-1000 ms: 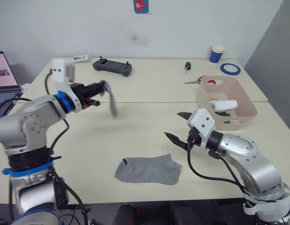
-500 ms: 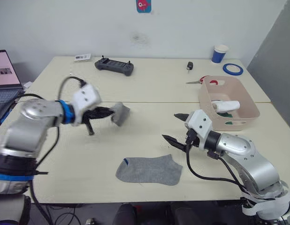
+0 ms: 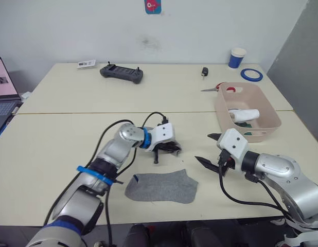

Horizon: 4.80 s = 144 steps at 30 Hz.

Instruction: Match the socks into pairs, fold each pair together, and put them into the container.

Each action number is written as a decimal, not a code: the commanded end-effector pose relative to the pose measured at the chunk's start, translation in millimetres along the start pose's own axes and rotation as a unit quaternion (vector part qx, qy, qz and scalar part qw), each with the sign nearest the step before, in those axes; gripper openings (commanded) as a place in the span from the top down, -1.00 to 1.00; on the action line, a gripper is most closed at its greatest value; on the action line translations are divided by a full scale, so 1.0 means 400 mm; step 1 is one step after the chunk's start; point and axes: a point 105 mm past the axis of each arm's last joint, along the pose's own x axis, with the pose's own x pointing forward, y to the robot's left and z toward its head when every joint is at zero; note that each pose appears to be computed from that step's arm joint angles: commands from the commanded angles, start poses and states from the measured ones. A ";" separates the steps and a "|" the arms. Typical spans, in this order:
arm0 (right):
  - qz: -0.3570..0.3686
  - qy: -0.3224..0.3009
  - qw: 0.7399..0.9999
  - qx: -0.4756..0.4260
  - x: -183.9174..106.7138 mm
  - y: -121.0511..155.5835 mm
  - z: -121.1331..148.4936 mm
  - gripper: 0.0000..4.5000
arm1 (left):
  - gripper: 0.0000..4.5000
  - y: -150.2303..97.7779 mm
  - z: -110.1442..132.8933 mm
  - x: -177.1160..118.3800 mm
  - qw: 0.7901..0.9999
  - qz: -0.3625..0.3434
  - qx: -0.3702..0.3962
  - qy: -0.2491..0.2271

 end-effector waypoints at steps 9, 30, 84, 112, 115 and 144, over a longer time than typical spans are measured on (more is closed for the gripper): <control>-0.020 -0.014 1.000 -0.015 -0.019 -0.004 0.022 -1.00 | -0.14 0.087 0.136 -0.022 0.994 0.058 0.029 -0.084; 0.002 -0.037 0.999 -0.018 -0.001 0.013 0.039 -1.00 | -0.99 0.052 -0.109 -0.331 0.977 0.158 0.140 0.012; 0.123 0.002 0.989 -0.077 0.195 0.007 -0.118 0.87 | 1.00 -0.002 -0.131 -0.252 0.970 0.050 0.229 0.057; 0.178 0.051 0.946 0.265 0.126 -0.021 -0.031 1.00 | 1.00 -0.076 -0.092 -0.306 0.949 -0.095 -0.300 -0.013; 0.146 0.069 0.952 0.258 0.164 -0.060 -0.054 1.00 | 1.00 -0.016 -0.137 -0.274 0.953 -0.057 -0.299 0.011; 0.002 0.028 0.994 0.105 0.163 -0.226 -0.020 -1.00 | -0.62 0.200 -0.119 -0.349 0.963 0.150 -0.218 -0.053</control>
